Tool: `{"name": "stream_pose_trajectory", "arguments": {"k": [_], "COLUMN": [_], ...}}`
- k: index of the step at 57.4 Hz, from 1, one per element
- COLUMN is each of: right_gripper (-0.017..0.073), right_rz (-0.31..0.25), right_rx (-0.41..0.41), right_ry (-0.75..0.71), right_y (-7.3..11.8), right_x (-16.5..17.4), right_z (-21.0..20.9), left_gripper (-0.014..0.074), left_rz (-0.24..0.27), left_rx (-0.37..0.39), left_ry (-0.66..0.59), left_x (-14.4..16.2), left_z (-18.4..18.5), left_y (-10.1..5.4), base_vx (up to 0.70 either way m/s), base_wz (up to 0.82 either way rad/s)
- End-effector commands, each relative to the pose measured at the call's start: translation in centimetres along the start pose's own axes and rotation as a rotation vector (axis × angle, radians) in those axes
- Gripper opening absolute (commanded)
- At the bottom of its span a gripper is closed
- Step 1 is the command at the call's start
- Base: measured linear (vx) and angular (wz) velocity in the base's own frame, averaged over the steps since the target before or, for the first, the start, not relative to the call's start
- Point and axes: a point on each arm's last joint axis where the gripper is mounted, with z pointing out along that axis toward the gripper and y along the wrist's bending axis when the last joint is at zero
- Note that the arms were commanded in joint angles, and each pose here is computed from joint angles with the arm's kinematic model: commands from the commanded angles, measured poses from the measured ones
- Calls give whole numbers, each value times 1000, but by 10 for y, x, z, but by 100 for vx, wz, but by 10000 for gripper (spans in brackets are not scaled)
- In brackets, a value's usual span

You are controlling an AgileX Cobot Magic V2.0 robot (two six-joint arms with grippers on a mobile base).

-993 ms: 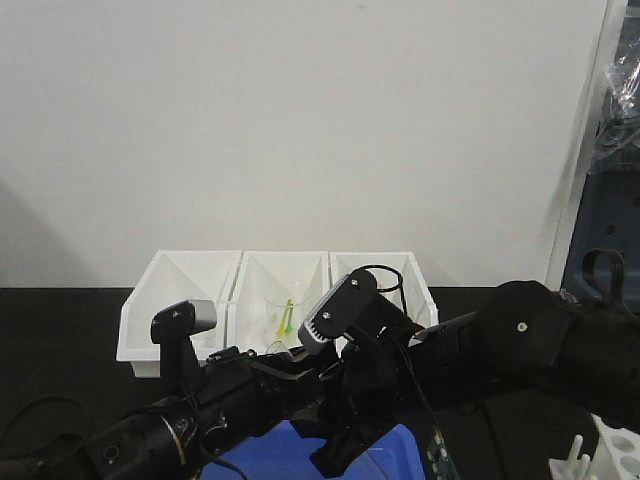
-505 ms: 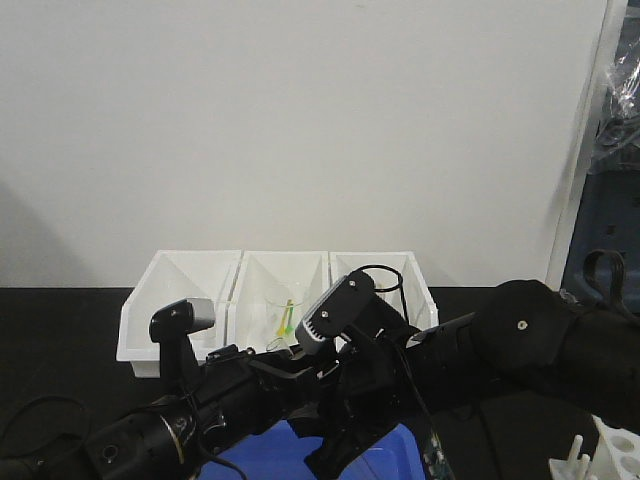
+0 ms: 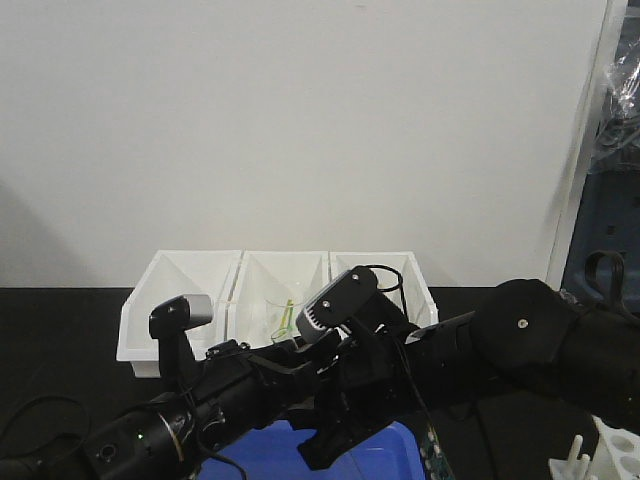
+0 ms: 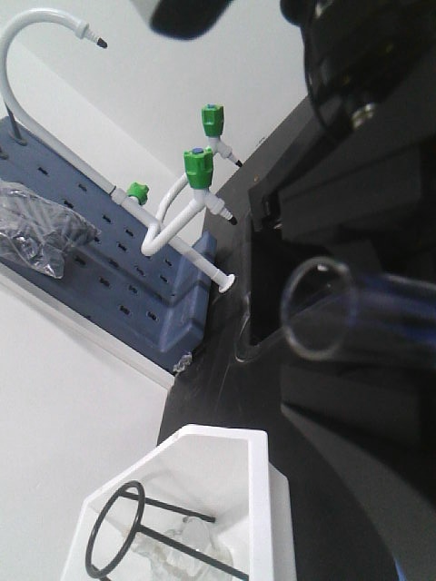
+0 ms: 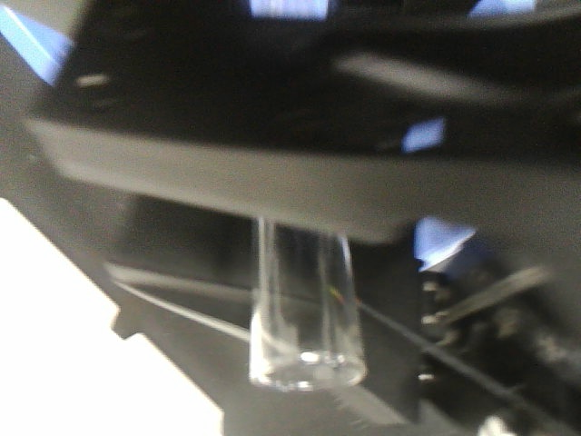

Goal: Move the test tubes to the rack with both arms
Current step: 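Grasp the test tube with the right gripper, then open the left gripper, then move the test tube with the right gripper above a white rack hole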

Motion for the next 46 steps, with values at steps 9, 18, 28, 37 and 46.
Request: {"name": "stream_pose_trajectory", "arguments": {"k": [9,18,28,37,46], "right_gripper": [-10,-10,-10,-9,-9], "right_rz": [13,57,131,176,243], "right_rx": [115,162,259,364,533], "right_ry": [-148,-131,-117,-169,-302], "right_y": [-9,-25,-59,-82,-86], "right_x": [-24,-17,-4,2,12], "right_z": [-22,-27,-42,-77,-139], "left_gripper": [509,509,509,509,509], "left_rz": [0,3,17,20,26], "left_rx": [115,104,84,59,7], "left_ry": [-124,-149,-186,-192,-157], "left_x": [-26,-34,-47,-51,-49], "left_z": [-4,-7,-14,-16,-16], "left_y": [-21,-16,-11,-5,0], "base_vx": [0,0,0,0,0], "base_wz": [0,0,0,0,0]}}
